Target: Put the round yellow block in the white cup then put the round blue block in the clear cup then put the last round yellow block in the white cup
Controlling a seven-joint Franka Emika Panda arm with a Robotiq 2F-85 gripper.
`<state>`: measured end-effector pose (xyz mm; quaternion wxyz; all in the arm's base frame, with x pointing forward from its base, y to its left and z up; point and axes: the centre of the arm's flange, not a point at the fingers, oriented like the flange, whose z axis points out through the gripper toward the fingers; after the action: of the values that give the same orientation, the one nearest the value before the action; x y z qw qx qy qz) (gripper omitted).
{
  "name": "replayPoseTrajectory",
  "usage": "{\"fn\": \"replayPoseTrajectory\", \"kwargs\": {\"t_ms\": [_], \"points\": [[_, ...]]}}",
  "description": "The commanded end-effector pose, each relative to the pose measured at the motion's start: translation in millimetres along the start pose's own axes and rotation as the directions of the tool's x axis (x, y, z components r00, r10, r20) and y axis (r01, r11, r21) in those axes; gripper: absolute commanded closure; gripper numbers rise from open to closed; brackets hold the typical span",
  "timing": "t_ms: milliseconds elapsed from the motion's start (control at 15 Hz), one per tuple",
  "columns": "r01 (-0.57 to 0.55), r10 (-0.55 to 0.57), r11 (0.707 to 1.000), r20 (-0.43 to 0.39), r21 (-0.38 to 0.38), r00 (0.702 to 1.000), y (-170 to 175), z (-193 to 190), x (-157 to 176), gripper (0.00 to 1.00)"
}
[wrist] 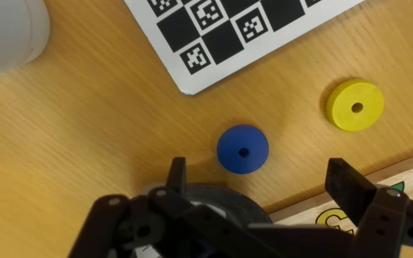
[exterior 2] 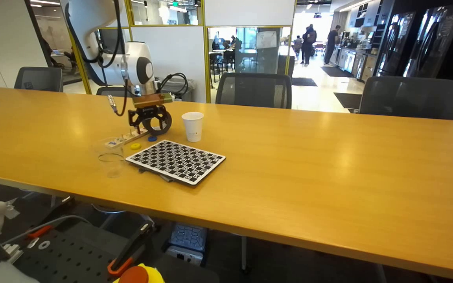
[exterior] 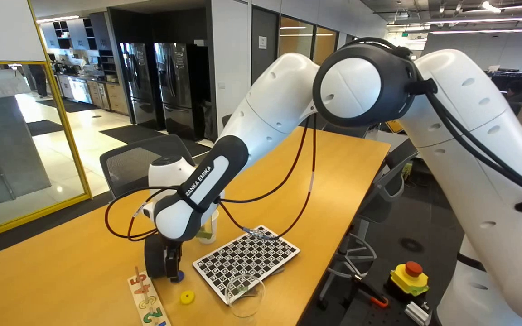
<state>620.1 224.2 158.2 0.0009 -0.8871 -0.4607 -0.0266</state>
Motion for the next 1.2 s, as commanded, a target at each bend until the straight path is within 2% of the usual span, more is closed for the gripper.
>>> {"fn": "replayPoseTrajectory", "kwargs": {"t_ms": [0, 800, 867, 933, 1133], "points": [[0.011, -0.011, 1.0, -0.01, -0.009, 1.0, 14.2, 10.7, 12.0, 0.0], [-0.014, 0.014, 1.0, 0.001, 0.004, 1.0, 26.2, 32.4, 12.4, 0.0], [-0.016, 0.016, 1.0, -0.002, 0.0, 1.0, 26.3, 33.3, 12.6, 0.25], [-0.013, 0.013, 1.0, -0.003, -0.003, 1.0, 26.4, 33.9, 12.4, 0.26], [-0.017, 0.017, 1.0, -0.002, -0.005, 1.0, 26.7, 32.7, 12.3, 0.49]]}}
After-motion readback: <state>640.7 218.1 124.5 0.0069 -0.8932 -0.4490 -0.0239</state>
